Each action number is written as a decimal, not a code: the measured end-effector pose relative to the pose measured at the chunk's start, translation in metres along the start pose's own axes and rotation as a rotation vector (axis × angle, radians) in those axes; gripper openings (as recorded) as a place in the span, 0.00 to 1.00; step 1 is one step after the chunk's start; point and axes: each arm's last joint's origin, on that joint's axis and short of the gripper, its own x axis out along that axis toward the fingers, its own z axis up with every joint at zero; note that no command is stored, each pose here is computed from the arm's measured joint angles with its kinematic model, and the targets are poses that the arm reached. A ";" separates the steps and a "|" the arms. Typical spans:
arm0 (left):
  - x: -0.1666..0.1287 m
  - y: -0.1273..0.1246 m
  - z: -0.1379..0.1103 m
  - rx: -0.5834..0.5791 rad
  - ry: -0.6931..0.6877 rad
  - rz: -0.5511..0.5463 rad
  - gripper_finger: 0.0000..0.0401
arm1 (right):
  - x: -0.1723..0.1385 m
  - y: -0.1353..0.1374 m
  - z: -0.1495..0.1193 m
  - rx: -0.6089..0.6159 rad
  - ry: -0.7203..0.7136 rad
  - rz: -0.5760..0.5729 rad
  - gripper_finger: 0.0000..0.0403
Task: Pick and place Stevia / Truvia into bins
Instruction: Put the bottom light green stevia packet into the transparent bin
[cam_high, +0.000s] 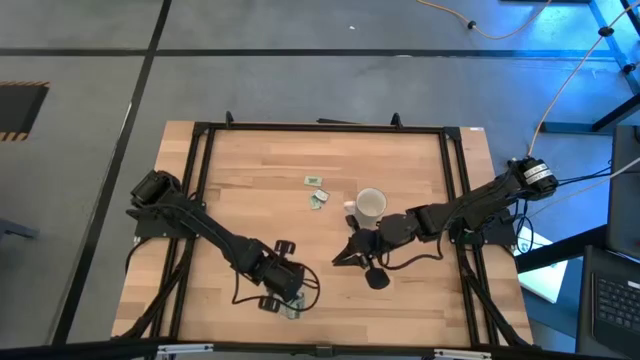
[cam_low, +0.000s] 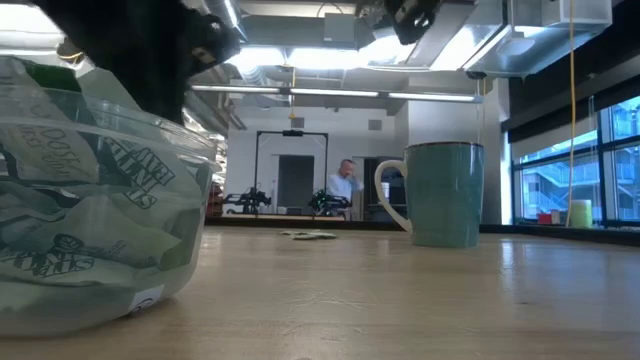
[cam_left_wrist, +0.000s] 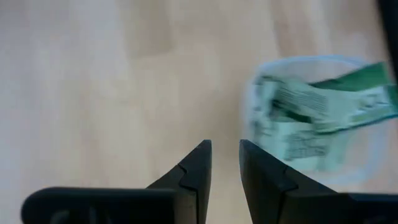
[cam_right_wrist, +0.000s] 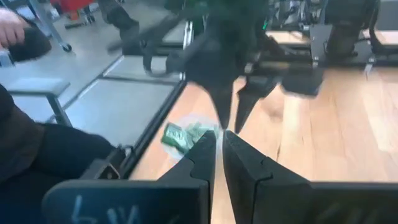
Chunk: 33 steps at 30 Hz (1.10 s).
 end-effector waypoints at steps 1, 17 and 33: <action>-0.001 0.003 0.001 0.010 -0.009 0.019 0.19 | 0.000 0.000 -0.001 -0.009 0.014 -0.003 0.09; -0.004 0.096 0.018 0.068 -0.021 0.238 0.20 | -0.060 -0.007 0.001 -0.077 0.050 -0.214 0.09; 0.025 0.196 0.010 -0.011 -0.171 0.278 0.20 | -0.137 -0.022 -0.060 -0.046 -0.245 -0.267 0.09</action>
